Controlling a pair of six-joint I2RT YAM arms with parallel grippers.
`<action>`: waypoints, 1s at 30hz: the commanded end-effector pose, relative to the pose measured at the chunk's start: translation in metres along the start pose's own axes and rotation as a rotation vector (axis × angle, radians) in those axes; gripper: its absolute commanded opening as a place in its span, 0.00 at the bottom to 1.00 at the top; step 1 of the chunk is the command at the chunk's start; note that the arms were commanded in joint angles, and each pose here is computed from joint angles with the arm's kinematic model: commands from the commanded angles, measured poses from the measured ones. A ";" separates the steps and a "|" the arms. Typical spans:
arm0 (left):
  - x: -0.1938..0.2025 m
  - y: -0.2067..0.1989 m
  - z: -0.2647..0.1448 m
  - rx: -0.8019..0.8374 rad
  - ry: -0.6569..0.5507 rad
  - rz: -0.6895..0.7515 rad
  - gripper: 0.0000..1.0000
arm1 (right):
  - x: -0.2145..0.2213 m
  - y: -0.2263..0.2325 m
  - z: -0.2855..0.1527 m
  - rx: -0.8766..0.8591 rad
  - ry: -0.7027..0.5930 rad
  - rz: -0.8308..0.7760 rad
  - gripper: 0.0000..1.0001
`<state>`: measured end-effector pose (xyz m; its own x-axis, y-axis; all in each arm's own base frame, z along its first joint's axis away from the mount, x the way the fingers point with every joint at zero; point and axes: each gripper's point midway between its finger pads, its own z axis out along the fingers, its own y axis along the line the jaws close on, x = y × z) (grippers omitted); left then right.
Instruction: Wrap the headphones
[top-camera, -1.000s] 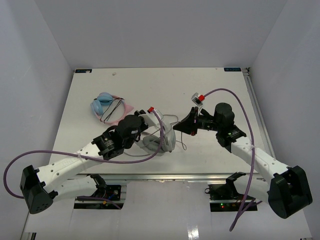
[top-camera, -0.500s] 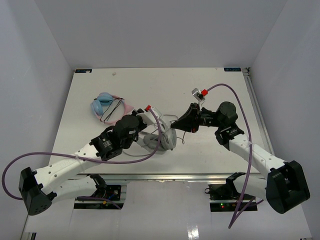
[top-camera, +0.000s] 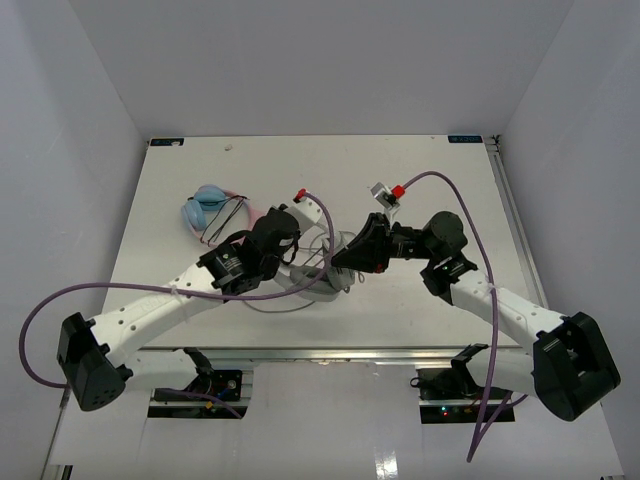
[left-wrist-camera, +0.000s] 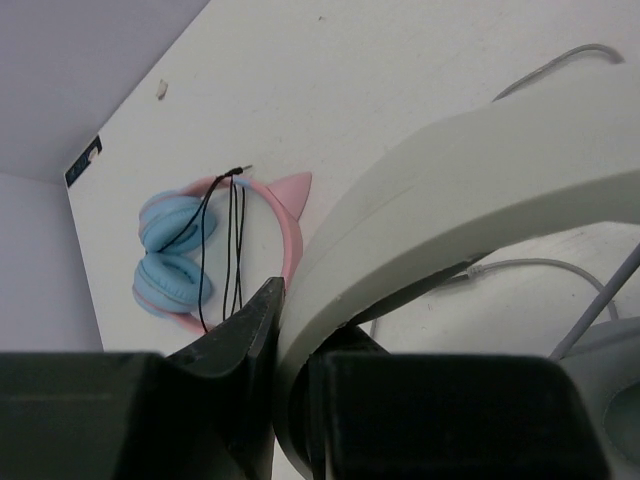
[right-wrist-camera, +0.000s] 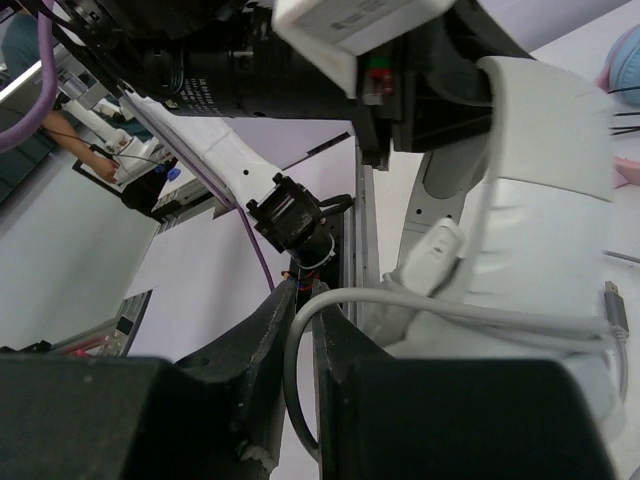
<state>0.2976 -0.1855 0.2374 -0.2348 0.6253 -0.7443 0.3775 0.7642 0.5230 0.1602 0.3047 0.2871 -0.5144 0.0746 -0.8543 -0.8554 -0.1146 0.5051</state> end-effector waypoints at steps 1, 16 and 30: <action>0.013 0.024 0.004 -0.153 0.137 -0.140 0.00 | -0.011 0.019 0.017 -0.048 -0.021 -0.124 0.18; -0.012 0.032 -0.004 -0.130 0.179 -0.624 0.00 | 0.017 0.000 0.036 0.010 -0.019 -0.165 0.16; -0.030 0.041 -0.016 -0.138 0.133 -0.891 0.00 | 0.024 -0.027 0.037 0.275 -0.033 -0.232 0.14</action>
<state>0.2931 -0.1651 0.2361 -0.6256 0.0669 -0.7772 0.0079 0.9968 0.0794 0.1724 0.3464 0.2597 -0.3615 0.1087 -0.9260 -0.9211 0.1121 0.3727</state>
